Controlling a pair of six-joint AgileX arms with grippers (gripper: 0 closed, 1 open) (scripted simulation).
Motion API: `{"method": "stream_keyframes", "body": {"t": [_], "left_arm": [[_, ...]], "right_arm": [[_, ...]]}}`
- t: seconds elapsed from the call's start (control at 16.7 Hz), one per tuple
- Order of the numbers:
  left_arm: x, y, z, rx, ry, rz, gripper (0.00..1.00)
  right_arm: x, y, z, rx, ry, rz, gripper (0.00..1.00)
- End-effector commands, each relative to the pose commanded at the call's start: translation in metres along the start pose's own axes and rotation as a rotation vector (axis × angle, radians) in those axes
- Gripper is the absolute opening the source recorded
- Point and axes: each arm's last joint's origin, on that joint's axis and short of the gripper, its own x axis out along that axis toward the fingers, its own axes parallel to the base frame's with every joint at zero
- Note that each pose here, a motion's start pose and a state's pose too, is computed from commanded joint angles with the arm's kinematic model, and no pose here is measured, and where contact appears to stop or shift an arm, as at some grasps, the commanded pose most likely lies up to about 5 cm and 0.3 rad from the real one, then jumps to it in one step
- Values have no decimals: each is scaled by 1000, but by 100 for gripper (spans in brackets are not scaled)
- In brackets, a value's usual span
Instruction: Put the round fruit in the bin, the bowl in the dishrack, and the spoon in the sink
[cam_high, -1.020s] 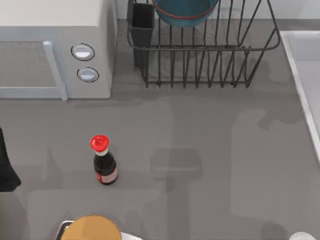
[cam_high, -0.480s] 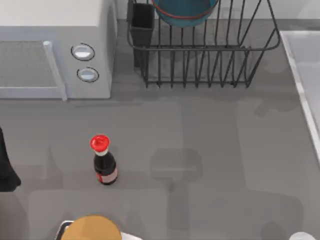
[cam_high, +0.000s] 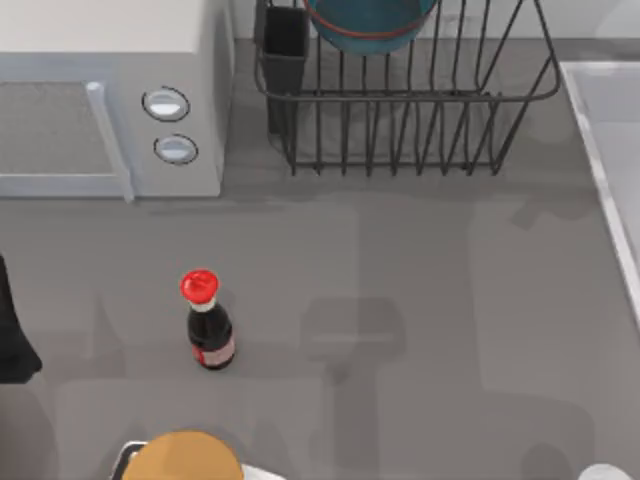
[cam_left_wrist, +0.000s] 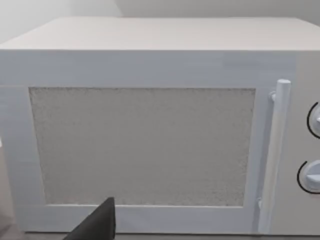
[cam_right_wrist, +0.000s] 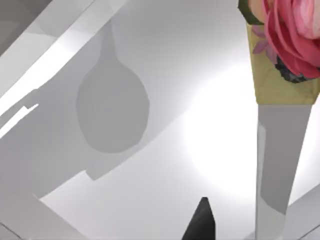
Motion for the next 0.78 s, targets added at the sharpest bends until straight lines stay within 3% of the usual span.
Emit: {"method": "stream_keyframes", "body": {"t": [0.24,0.72,0.78], "left_arm": [[0,0,0,0,0,0,100],[0,0,0,0,0,0,100],[0,0,0,0,0,0,100]], "right_arm": [[35,2,-1,-1,36,51,0],[41,3,-1,-5,19,27,0],[41,3,-1,-5,19,27,8]]}}
